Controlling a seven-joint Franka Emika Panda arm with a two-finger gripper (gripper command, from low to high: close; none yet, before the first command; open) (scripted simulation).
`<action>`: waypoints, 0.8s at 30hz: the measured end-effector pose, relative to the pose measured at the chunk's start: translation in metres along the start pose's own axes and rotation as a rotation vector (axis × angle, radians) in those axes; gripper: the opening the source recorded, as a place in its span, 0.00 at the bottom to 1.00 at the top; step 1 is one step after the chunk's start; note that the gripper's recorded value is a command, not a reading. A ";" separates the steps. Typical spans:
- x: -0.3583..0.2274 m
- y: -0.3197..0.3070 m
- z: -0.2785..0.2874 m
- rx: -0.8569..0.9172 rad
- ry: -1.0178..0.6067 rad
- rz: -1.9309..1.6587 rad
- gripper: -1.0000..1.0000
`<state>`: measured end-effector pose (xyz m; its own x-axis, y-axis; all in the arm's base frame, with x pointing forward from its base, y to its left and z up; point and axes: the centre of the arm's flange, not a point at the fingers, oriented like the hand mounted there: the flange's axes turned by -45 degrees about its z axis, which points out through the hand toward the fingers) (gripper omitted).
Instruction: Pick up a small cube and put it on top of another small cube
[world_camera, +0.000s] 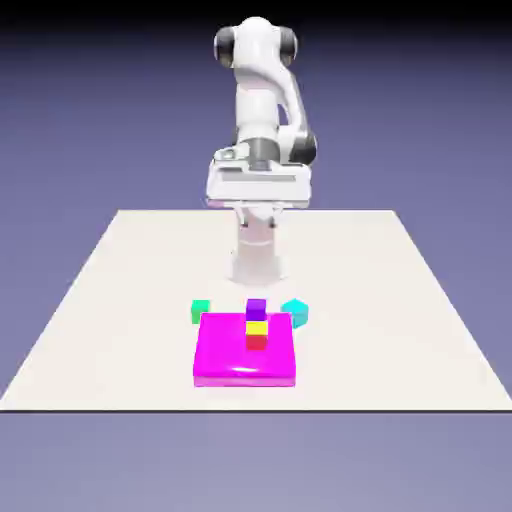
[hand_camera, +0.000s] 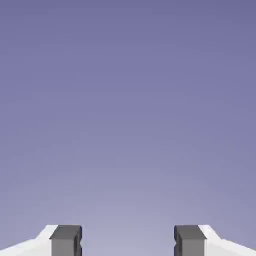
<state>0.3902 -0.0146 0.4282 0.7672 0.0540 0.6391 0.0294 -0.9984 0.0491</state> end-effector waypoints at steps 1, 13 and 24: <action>-0.018 0.014 0.018 -0.015 -0.086 0.000 0.50; -0.265 0.117 0.101 0.038 -0.962 0.065 0.50; -0.318 0.113 0.145 0.038 -0.962 0.065 0.00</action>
<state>0.2422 -0.1470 0.1189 0.9644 -0.0233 -0.2636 -0.0242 -0.9997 0.0000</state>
